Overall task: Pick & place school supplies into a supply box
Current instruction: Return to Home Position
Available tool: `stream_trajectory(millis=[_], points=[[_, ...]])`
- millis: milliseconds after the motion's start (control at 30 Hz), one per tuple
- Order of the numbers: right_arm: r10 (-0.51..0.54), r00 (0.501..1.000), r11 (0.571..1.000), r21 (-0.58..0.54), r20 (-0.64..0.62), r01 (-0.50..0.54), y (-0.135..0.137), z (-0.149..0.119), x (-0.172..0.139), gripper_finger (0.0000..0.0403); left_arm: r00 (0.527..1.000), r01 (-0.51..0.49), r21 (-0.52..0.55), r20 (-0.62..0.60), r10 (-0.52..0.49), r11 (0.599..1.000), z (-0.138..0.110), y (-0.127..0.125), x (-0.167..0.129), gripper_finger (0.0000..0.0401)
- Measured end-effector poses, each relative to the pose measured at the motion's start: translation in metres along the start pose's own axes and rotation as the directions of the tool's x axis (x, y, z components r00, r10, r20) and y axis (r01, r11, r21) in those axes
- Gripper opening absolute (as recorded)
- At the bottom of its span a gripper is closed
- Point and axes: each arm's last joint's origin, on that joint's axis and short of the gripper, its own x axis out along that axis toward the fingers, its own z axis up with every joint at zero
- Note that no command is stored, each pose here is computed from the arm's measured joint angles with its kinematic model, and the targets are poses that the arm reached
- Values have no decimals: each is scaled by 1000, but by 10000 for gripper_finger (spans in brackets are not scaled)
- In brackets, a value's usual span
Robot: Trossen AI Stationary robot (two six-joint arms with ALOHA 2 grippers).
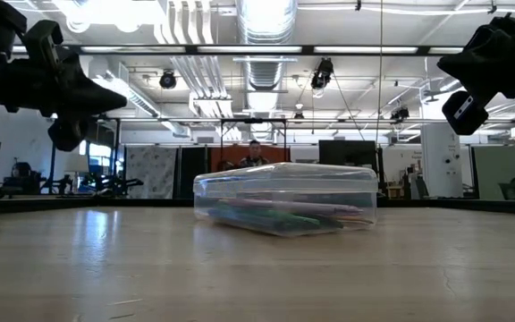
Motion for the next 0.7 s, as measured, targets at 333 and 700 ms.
stream_trajectory(millis=[333,700], points=[[0,1000,1000,0,0,0,0,0,0,9,996,-50,18,-71,51,999,-7,3,5,0],[0,1000,1000,0,0,0,0,0,0,9,984,-101,40,-145,106,994,-14,7,10,0]])
